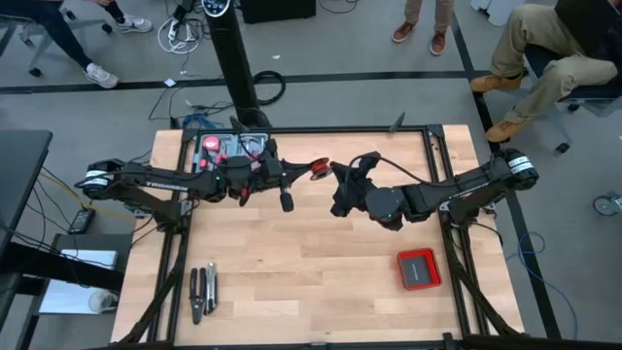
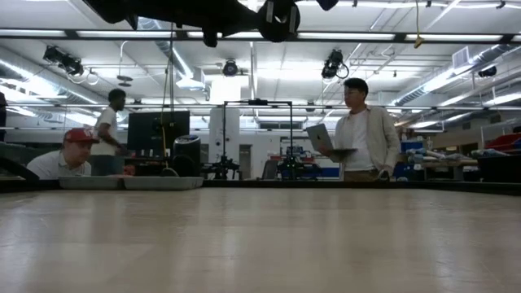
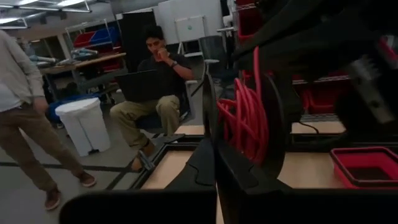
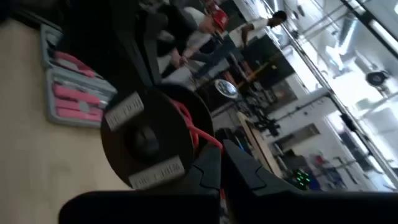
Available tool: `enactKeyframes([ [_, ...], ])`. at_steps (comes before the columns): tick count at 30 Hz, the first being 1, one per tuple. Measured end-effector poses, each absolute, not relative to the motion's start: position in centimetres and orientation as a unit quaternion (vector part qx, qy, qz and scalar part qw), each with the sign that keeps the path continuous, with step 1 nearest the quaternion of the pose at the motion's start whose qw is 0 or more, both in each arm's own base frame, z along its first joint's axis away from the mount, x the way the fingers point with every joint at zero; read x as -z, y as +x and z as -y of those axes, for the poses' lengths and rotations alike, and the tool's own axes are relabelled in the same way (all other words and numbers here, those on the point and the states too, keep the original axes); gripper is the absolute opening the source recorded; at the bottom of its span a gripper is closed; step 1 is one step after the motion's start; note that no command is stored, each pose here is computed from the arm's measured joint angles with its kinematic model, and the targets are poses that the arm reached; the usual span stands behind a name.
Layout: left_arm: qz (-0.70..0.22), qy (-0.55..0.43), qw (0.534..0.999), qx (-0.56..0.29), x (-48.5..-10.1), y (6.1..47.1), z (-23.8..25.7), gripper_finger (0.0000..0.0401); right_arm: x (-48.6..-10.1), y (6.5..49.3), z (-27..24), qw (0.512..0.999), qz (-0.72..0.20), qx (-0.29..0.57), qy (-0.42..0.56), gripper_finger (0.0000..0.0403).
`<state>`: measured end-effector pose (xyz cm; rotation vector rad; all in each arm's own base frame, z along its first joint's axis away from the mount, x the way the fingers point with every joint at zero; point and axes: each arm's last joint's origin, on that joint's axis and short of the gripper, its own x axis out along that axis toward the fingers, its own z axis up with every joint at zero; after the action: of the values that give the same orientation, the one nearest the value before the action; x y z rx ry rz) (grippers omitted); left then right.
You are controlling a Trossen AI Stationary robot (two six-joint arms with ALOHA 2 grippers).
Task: Coil cords
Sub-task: Coil the red wire onto the spool
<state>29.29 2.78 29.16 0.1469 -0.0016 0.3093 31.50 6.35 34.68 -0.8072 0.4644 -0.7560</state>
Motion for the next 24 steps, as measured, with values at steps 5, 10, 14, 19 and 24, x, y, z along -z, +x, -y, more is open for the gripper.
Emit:
enactKeyframes([
  [5,-0.001,0.074,0.988,-0.133,-29.89,28.59,-2.64,0.0000,-34.76,31.28,-6.70,0.816,-0.222,0.377,-0.378,0.0000],
  [10,-0.001,0.074,0.990,-0.123,-30.07,28.35,-2.59,0.0000,-34.68,31.14,-6.58,0.800,-0.234,0.398,-0.383,0.0000],
  [14,-0.003,0.074,0.991,-0.112,-30.10,28.29,-2.52,0.0000,-34.68,31.06,-6.56,0.791,-0.240,0.409,-0.386,0.0000],
  [19,-0.002,0.074,0.991,-0.110,-30.12,28.27,-2.51,0.0000,-34.75,30.94,-6.49,0.777,-0.250,0.420,-0.396,0.0000],
  [24,0.002,0.074,0.991,-0.108,-30.28,28.17,-2.49,0.0000,-34.79,30.78,-6.79,0.769,-0.254,0.431,-0.398,0.0000],
])
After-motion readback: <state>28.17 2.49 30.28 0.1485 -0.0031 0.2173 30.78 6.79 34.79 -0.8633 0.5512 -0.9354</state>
